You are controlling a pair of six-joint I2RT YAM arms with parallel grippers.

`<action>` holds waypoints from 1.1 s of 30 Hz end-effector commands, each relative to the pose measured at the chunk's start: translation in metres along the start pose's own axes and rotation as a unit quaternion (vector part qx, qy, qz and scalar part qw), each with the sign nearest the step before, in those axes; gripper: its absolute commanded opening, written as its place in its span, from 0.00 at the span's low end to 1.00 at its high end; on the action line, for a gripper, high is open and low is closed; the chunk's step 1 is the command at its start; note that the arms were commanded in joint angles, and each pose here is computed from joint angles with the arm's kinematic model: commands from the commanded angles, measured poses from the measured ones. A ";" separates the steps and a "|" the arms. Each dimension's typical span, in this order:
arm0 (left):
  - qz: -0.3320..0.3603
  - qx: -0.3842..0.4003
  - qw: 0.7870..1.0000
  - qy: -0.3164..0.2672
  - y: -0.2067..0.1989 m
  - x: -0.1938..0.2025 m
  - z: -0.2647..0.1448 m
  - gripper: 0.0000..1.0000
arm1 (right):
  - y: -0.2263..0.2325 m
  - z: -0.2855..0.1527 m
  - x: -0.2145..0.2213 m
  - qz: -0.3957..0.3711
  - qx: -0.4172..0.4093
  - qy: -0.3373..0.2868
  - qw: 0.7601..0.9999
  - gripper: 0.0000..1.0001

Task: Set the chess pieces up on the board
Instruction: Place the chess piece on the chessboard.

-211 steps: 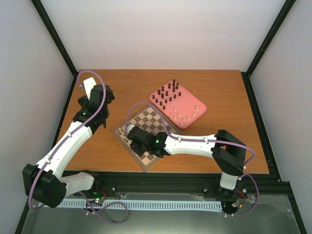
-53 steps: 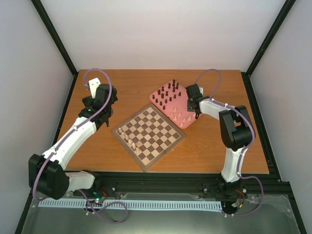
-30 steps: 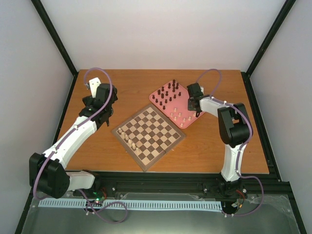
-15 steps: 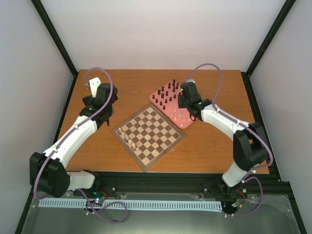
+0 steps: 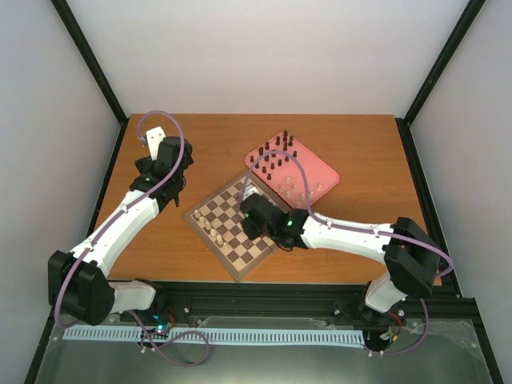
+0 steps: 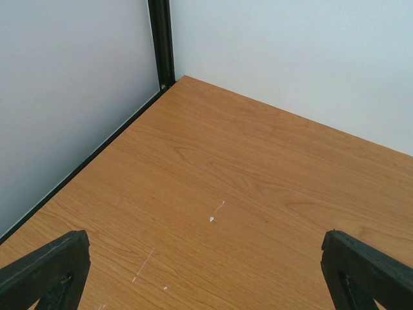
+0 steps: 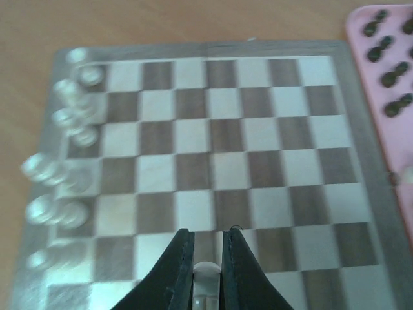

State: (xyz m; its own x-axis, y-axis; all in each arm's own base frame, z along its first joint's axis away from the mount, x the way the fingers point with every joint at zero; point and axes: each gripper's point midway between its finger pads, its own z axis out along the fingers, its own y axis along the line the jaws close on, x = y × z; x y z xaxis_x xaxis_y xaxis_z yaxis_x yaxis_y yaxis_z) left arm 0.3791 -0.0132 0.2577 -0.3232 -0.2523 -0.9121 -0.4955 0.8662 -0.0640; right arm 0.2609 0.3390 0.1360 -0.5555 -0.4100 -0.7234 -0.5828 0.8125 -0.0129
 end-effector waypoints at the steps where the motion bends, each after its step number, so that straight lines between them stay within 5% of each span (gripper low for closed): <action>1: -0.018 0.006 1.000 -0.015 -0.001 -0.016 -0.005 1.00 | 0.041 -0.018 0.007 -0.016 -0.033 -0.011 0.999 0.03; 33: -0.024 0.014 0.999 -0.018 -0.002 -0.020 -0.008 1.00 | 0.114 0.004 0.066 -0.078 -0.054 0.045 0.995 0.03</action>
State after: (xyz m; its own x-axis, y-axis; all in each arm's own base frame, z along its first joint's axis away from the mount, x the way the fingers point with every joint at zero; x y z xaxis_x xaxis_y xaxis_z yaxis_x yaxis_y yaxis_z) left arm 0.3769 -0.0135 0.2637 -0.3096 -0.2595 -0.9148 -0.4890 0.8685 -0.0809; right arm 0.1620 0.3985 0.0840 -0.5000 -0.5830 -0.6404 -0.7265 0.6849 -0.0563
